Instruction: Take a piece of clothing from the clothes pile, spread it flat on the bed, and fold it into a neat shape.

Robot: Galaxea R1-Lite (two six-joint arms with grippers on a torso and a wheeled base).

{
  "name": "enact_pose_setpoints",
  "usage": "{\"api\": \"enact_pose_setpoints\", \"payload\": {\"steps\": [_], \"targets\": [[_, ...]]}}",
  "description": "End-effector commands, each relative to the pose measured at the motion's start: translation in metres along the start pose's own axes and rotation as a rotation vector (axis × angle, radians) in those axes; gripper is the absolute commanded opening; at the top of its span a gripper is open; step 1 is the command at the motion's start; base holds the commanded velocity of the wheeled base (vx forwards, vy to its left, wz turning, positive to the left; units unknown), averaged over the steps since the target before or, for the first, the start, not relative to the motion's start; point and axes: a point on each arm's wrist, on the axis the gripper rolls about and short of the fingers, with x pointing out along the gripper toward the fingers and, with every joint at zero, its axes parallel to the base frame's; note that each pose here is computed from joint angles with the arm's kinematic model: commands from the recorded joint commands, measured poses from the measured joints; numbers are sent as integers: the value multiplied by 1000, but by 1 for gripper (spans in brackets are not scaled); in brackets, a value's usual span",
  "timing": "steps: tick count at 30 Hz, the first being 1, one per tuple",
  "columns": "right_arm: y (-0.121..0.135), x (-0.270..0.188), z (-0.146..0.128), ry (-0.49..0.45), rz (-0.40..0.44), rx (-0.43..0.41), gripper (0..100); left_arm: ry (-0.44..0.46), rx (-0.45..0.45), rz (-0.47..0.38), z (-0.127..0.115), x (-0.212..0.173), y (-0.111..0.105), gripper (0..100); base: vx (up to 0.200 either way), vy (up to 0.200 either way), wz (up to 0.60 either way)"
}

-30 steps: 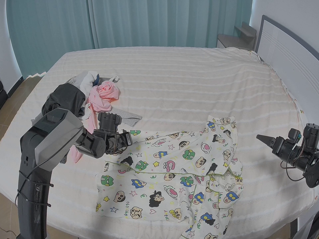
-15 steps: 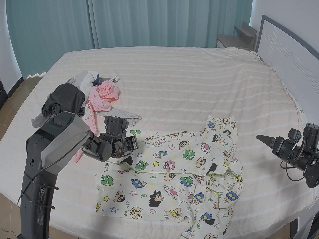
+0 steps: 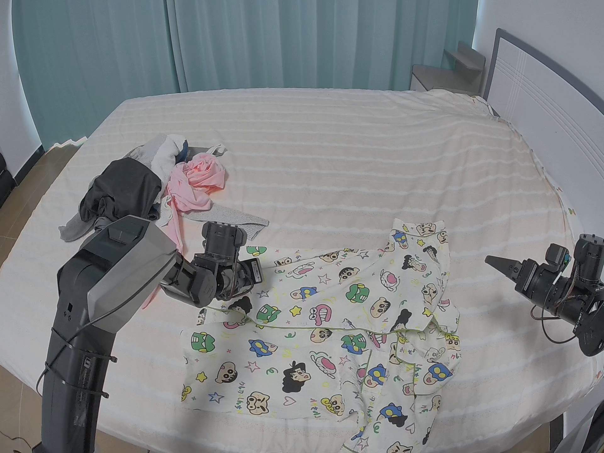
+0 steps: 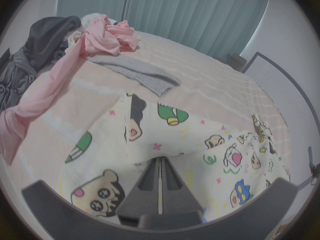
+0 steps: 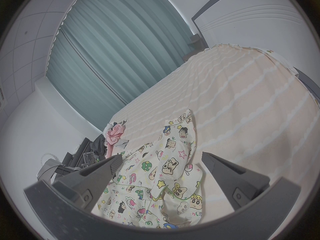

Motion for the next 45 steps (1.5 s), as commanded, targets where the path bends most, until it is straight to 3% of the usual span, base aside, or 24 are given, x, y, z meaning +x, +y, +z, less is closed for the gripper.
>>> {"api": "enact_pose_setpoints", "payload": {"steps": [1,14,23,33,36,37,42,45], "targets": [[-1,0,-1,4,-1,1,100,-65,-8,35,10,12,0,0,0,0,0],[1,-1,-3,11,2,1,100,-316,-56,120,68,39,9,0,0,0,0],[1,-1,-3,12,1,2,100,-264,-48,186,61,43,13,0,0,0,0],[0,-1,-4,15,0,3,100,-407,-87,120,124,-16,-9,0,0,0,0],[1,-1,-4,13,0,3,100,-417,-89,116,128,-21,-9,0,0,0,0],[1,-1,-4,13,0,3,100,-457,-93,73,146,-42,-16,0,0,0,0],[0,-1,-3,13,-1,3,100,-249,-35,-26,109,-56,-10,0,0,0,0],[0,-1,-3,13,-1,3,100,-174,-14,-30,84,-51,-6,0,0,0,0]]}}
